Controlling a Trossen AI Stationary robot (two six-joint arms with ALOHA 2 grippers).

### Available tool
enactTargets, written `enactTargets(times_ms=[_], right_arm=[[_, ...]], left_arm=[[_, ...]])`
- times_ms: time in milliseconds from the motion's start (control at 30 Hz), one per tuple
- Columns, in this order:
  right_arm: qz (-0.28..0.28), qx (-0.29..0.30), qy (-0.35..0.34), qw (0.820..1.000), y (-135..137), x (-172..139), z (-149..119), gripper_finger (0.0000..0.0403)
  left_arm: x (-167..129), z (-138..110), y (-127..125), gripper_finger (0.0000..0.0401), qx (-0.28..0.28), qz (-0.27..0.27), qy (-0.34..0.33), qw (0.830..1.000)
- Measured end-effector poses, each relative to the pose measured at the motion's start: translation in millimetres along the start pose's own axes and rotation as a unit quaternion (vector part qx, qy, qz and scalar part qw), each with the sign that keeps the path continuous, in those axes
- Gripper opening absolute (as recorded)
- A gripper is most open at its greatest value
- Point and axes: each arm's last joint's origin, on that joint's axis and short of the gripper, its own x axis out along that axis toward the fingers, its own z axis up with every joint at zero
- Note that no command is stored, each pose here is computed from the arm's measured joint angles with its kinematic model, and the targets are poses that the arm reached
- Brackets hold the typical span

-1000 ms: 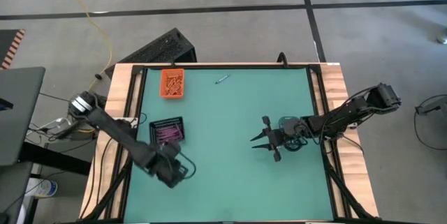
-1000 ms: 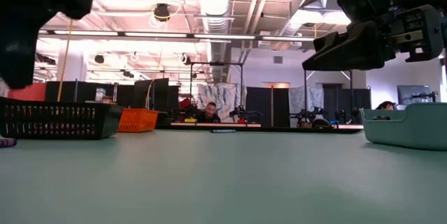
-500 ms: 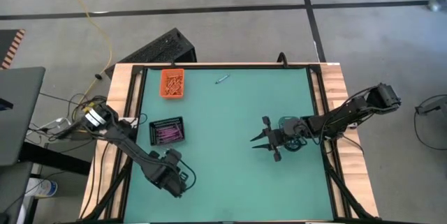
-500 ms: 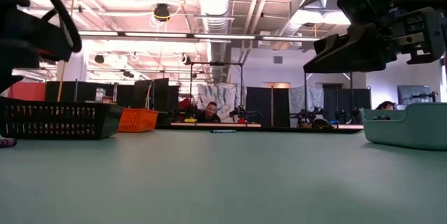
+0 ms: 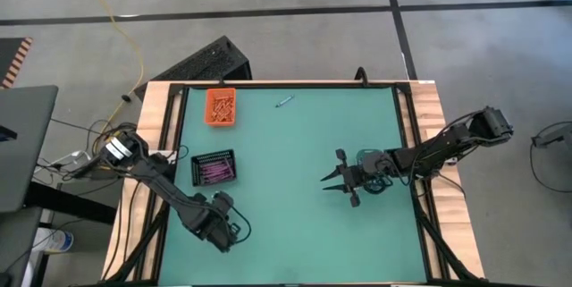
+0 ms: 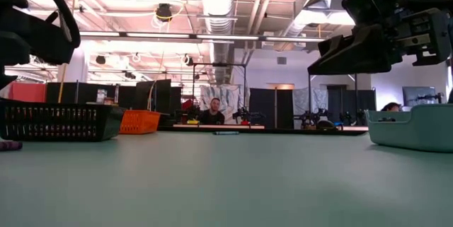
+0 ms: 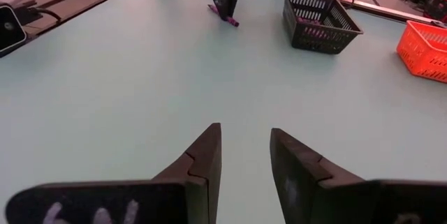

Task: Sort crayons
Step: Put the violet crayon into the black bin

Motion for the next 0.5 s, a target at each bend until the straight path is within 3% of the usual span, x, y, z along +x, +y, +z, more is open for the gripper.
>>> enactTargets(times_ms=[200,300,500], right_arm=[[0.000,0.000,-0.002,1.000,-0.1,0.0,0.3,0.0119],[-0.001,0.000,-0.003,1.000,-0.1,0.0,0.6,0.0119],[-0.001,0.000,-0.003,1.000,-0.1,0.0,0.7,0.0119]], left_arm=[[-17.1,12.9,-4.2,0.0012,0.025,-0.016,-0.003,1.000],[-44.4,27.8,-7.7,0.0012,0.039,-0.059,-0.034,0.997],[-88.3,63.2,12.6,0.0011,0.083,-0.043,-0.098,0.991]])
